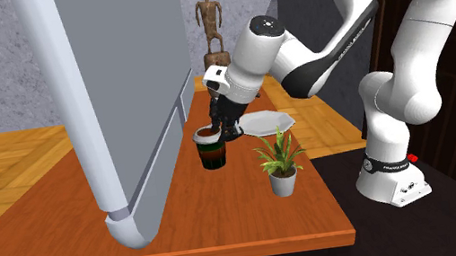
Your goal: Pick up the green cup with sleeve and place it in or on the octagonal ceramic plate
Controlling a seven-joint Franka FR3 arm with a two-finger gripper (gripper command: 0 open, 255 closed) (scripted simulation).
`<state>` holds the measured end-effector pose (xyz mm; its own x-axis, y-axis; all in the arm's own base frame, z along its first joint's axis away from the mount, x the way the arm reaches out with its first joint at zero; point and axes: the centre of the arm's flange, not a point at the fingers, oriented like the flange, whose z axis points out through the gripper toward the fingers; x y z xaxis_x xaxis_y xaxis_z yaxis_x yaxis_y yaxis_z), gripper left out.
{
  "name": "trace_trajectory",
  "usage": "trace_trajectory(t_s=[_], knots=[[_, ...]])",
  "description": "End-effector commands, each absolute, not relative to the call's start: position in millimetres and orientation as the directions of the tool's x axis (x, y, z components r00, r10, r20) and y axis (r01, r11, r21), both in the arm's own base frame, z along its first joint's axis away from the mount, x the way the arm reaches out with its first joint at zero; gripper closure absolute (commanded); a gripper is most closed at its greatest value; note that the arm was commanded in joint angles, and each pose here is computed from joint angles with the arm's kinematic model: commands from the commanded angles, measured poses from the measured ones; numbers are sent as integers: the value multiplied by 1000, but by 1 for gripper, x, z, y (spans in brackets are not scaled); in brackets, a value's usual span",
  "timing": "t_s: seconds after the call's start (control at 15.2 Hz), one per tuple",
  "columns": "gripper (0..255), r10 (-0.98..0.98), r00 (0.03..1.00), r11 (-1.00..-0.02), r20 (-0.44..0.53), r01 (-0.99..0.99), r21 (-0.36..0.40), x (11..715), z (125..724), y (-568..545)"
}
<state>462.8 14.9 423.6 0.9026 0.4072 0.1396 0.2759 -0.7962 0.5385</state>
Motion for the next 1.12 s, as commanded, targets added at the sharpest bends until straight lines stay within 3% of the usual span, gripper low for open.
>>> trace_trajectory(t_s=[0.0, 1.06], knots=[[255, 407, 903, -796, 137, 277, 538, 462, 423, 15], [255, 407, 903, -796, 137, 277, 538, 463, 491, 15]])
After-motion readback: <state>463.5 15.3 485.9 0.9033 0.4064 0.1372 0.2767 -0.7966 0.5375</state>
